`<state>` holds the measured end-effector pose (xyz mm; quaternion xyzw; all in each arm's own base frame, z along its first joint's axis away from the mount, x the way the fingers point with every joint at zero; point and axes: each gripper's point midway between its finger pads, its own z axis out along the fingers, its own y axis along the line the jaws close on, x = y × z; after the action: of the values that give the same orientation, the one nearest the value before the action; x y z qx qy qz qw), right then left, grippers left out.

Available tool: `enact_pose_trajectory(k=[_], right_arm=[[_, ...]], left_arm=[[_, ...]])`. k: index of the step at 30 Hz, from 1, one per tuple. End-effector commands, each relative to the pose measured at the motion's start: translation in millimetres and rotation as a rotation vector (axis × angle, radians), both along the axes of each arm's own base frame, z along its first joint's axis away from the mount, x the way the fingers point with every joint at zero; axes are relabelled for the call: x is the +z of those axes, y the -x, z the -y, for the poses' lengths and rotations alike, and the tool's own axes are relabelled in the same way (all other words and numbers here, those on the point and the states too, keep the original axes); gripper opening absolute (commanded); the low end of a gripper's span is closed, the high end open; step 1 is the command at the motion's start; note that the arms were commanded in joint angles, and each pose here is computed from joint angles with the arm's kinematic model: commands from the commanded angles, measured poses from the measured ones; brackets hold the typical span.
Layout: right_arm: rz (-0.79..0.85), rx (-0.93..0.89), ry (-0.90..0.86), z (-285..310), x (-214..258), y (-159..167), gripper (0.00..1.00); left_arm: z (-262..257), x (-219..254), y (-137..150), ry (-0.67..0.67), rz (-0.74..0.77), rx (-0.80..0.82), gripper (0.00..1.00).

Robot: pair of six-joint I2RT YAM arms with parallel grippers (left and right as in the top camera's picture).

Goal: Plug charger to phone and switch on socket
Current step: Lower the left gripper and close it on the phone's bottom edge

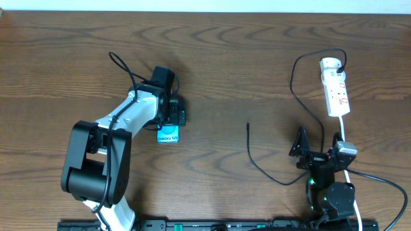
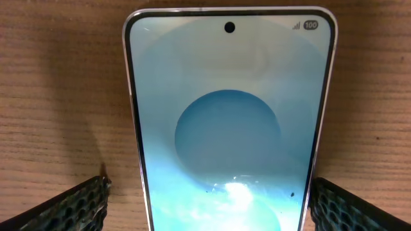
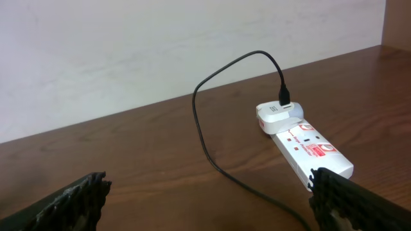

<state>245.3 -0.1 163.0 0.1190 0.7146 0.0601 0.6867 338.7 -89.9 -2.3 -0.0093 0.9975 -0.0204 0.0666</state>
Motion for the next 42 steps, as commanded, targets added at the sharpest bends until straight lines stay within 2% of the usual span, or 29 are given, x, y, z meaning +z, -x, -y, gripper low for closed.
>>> enact_pose_trajectory(k=[1,9,39,42], right_arm=[[-0.002,-0.013,0.016,3.4,-0.4,0.3,0.99],[-0.002,-0.013,0.016,3.4,-0.4,0.3,0.99],[-0.002,-0.013,0.016,3.4,-0.4,0.3,0.99],[-0.002,-0.013,0.016,3.4,-0.4,0.3,0.99]], left_arm=[[-6.0,-9.5,11.5,-0.024,-0.038,-0.01,0.99],[-6.0,-9.5,11.4,-0.024,-0.038,-0.01,1.0],[-5.9,-9.5,11.5,-0.024,-0.038,-0.013,0.4],[-5.9,-9.5,11.5,-0.024,-0.038,-0.013,0.3]])
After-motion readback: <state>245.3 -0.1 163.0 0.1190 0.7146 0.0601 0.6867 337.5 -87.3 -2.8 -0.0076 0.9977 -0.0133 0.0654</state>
